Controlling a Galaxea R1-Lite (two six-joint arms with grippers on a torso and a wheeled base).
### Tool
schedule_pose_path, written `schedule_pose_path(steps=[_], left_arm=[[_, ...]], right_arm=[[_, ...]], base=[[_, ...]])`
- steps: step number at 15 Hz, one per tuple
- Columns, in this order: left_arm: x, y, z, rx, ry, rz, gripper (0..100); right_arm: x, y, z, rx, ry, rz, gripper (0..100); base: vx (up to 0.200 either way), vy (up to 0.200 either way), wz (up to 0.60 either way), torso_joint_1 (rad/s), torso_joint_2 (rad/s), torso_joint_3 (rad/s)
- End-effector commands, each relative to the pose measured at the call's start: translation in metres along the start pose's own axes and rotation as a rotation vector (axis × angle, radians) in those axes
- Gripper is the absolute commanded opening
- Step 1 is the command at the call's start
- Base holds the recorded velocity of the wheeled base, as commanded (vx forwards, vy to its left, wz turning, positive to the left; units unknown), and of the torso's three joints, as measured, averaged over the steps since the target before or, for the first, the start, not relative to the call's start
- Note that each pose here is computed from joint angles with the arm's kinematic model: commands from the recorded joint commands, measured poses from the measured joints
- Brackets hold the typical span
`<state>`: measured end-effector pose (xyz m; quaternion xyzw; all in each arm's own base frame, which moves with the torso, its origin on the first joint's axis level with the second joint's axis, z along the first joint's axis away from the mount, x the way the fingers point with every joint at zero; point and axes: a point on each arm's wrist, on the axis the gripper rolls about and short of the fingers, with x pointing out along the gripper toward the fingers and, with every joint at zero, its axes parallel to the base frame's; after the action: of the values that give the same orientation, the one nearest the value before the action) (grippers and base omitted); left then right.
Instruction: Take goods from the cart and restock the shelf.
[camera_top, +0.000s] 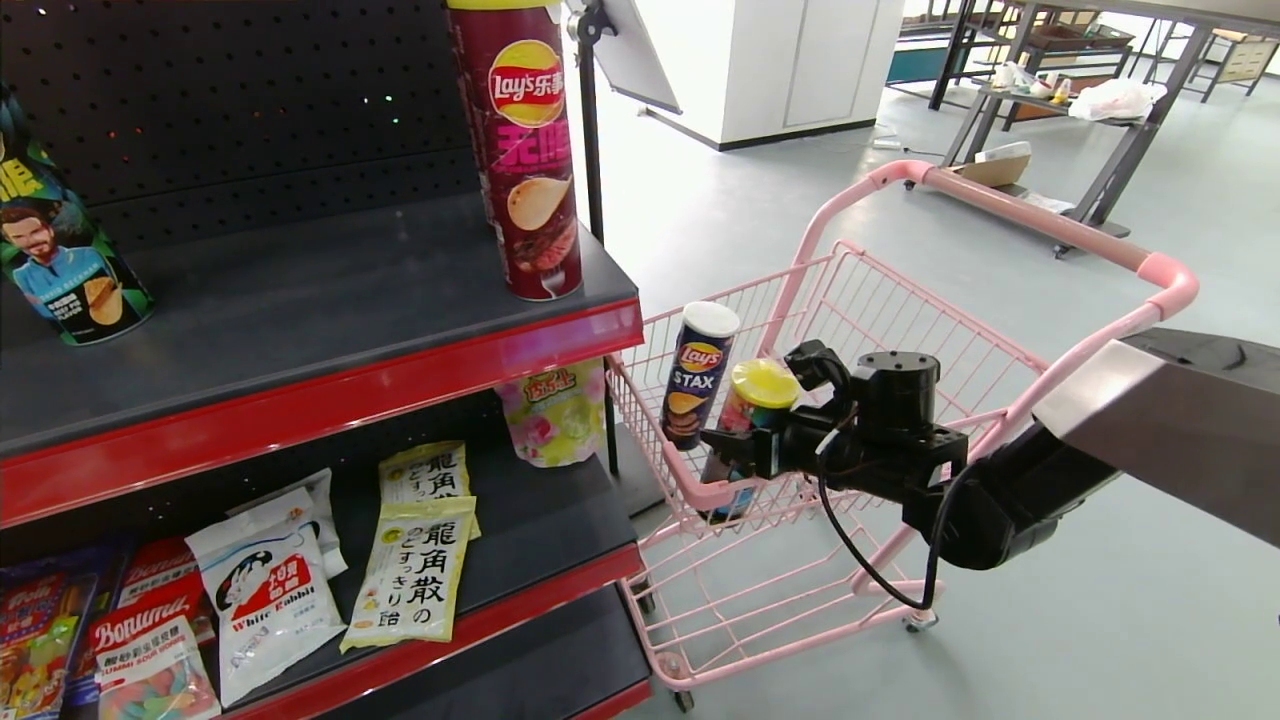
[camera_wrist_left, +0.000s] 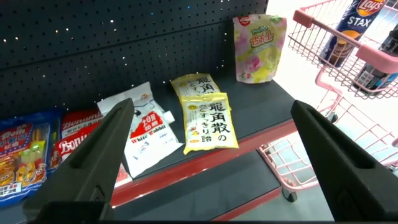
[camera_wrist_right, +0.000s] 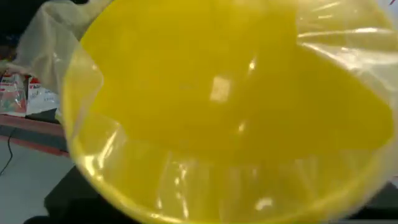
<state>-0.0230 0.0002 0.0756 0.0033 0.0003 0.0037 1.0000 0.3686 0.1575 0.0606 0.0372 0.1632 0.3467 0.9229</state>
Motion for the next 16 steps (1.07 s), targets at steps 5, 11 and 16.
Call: schedule_pose_path(steps=[5,11,16], left_arm=[[0.000,0.000,0.000,0.000,0.001,0.000,100],[0.000,0.000,0.000,0.000,0.001,0.000,100],[0.000,0.000,0.000,0.000,0.001,0.000,100]], right_arm=[[-0.010,0.009,0.015,-0.028,-0.062,-0.022,0],[-0.088,0.033,0.111,-0.133,-0.244,-0.049,0],[-0.204,0.072,0.170,-0.164,-0.268,-0.188,0]], base=[[0.000,0.000,0.00,0.000,0.00,0.000],[0.000,0.000,0.00,0.000,0.00,0.000],[0.000,0.000,0.00,0.000,0.00,0.000]])
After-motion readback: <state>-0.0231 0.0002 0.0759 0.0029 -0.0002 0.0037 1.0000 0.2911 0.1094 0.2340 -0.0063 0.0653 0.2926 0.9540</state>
